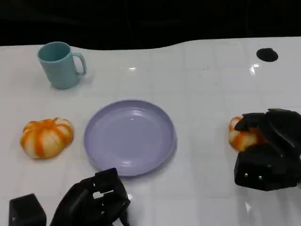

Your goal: Grasp the bread from the table and place it into the plate.

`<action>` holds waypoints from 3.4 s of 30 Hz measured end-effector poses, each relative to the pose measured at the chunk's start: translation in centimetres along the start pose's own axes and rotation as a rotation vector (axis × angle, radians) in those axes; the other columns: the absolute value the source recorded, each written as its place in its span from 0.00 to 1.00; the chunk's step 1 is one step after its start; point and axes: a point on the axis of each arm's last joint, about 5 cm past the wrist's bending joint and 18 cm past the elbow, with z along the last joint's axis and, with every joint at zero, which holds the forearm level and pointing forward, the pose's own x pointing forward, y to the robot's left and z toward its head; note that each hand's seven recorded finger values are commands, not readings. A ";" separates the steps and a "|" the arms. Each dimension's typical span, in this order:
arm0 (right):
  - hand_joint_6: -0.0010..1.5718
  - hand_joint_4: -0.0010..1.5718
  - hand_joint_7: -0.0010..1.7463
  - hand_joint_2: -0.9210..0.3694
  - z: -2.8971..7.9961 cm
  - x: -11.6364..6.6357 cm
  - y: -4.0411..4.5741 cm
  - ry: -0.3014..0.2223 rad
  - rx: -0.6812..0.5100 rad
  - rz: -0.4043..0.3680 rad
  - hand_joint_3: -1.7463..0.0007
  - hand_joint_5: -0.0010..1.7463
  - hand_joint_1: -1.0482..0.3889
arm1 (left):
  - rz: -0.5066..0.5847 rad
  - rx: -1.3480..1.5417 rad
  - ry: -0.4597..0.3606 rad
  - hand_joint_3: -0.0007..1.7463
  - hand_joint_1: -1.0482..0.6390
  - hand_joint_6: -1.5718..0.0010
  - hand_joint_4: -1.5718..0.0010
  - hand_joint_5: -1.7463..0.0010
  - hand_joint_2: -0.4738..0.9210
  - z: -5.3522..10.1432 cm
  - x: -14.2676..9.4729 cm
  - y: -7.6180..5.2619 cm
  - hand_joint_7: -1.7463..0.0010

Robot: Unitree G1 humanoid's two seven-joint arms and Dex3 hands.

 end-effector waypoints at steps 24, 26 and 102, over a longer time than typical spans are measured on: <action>0.51 0.59 0.91 0.46 3.2 0.2 -0.58 -0.213 0.247 -0.214 0.26 1.00 0.70 | 0.012 -0.006 0.009 0.32 0.28 0.53 0.51 0.00 0.86 -0.2 -0.4 -0.1 0.18; 0.50 0.59 0.91 0.48 3.8 0.0 -0.64 -0.245 0.271 -0.209 0.24 1.00 0.70 | 0.012 -0.006 0.009 0.32 0.27 0.53 0.51 0.00 0.86 -0.2 -0.4 -0.1 0.18; 0.31 0.08 0.03 0.00 11.6 0.8 -1.37 -0.509 0.473 0.050 0.95 0.38 0.42 | 0.000 0.003 0.007 0.40 0.26 0.53 0.50 0.00 0.81 -0.1 -0.3 -0.2 0.16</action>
